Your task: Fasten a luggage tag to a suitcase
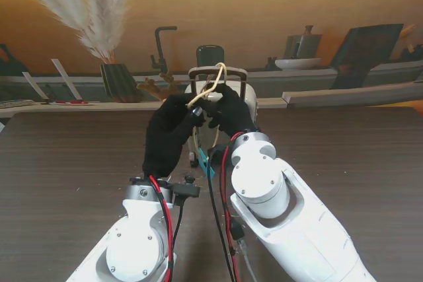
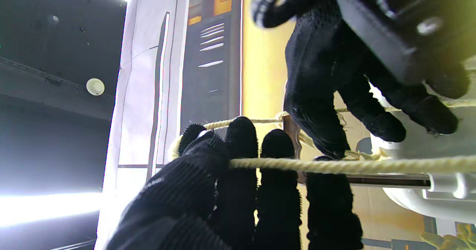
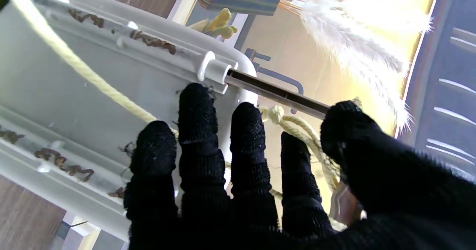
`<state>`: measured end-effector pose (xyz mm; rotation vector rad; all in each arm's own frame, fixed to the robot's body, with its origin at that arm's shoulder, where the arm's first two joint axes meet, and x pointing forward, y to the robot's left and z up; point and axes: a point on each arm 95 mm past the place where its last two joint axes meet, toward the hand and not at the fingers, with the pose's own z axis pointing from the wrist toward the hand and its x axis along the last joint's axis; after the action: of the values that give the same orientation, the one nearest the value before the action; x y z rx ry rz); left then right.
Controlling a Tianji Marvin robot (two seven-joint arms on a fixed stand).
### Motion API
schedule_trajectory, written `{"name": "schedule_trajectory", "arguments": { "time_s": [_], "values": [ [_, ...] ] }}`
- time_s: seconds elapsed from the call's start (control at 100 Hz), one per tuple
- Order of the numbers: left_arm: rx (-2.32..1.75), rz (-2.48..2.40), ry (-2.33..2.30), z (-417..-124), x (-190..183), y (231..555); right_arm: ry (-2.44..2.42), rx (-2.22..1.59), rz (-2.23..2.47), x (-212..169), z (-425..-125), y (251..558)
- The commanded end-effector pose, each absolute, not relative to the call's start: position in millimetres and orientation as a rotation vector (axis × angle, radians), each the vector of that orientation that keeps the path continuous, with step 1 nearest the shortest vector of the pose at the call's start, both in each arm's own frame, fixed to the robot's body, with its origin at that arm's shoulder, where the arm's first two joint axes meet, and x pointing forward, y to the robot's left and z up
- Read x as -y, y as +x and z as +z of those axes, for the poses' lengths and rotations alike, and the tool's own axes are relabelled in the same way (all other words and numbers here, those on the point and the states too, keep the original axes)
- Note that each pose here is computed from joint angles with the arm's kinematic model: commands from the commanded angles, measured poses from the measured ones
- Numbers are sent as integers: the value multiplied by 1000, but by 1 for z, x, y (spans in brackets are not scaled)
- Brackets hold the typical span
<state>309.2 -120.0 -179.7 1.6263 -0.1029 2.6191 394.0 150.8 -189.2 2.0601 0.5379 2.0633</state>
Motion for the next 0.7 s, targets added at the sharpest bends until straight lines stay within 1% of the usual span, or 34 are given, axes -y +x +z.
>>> {"name": "schedule_trajectory", "arguments": {
  "time_s": [0.0,0.26,0.69],
  "values": [
    [128,2617,1614,-177,122,308,2062,-529,2081,-150,-186,392],
    [135,2611,1618,-177,125,309,2110,-507,2084,-147,-186,393],
    [134,2608,1626,-178,126,309,2071,-450,1970,-150,-197,408]
  ]
}}
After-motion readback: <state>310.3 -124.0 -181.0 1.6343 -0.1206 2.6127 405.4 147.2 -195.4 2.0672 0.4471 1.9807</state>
